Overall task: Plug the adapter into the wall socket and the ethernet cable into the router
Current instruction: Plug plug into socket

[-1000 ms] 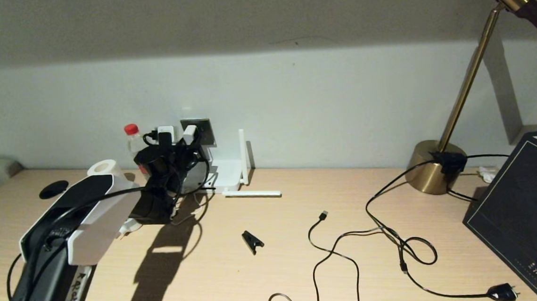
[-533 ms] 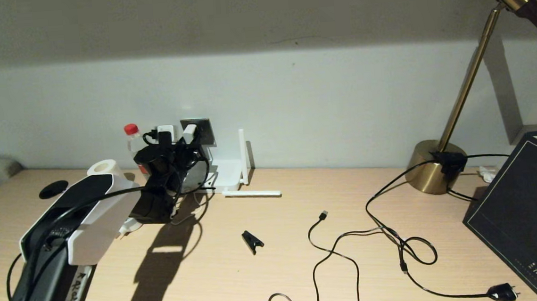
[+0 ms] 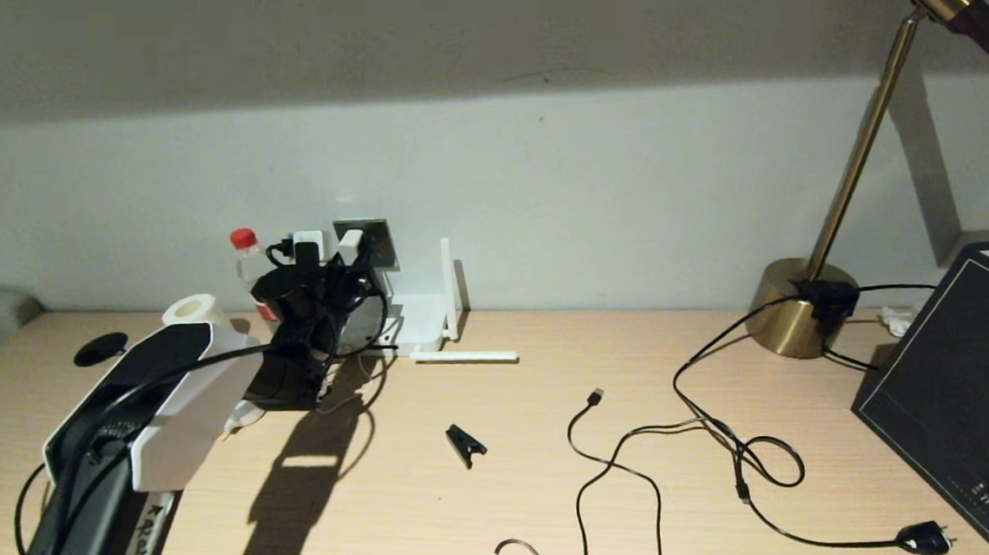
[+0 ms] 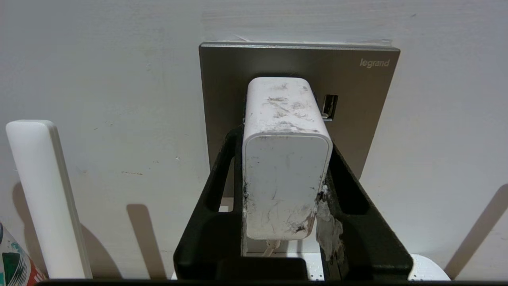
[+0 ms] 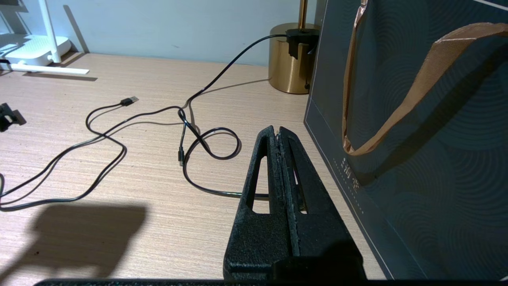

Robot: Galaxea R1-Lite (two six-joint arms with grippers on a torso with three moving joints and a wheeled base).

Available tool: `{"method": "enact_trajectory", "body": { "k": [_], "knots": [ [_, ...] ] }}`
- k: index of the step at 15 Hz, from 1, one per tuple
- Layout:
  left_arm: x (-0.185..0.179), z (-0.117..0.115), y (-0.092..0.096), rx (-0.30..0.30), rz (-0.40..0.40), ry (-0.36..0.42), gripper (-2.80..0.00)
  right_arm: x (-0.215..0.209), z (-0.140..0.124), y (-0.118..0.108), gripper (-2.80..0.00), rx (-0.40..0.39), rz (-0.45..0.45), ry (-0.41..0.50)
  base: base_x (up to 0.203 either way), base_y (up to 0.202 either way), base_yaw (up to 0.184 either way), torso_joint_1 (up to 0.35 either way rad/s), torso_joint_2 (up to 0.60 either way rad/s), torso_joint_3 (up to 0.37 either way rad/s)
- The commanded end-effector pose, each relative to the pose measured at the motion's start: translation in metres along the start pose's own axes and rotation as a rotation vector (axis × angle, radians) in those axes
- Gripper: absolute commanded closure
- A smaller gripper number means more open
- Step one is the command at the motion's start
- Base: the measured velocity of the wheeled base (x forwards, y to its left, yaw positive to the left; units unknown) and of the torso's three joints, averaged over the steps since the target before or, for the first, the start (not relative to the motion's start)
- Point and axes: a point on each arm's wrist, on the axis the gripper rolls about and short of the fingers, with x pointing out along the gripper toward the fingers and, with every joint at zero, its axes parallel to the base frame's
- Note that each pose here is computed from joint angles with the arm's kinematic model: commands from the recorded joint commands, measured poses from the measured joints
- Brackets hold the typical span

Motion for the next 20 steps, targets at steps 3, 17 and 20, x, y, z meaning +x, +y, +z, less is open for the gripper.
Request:
{"method": "enact_trajectory", "body": {
  "k": [3,17,20],
  "knots": [
    [-0.0024,-0.0142,0.0002,0.000,0.011,0.022,0.00,0.0019,-0.0099,0.0000,0.00,0.000,0.000,0.034,0.000,0.000,0.000,0.000,0.00,0.000],
    [0.0023,-0.0093,-0.0032,-0.002,0.030,0.005,0.00,0.0019,-0.0099,0.0001,0.00,0.000,0.002,0.034,0.000,0.000,0.000,0.000,0.00,0.000],
    [0.0076,-0.0054,-0.0030,-0.003,0.057,-0.029,0.00,0.0019,-0.0099,0.0000,0.00,0.000,0.001,0.034,0.000,0.000,0.000,0.000,0.00,0.000]
  ]
}}
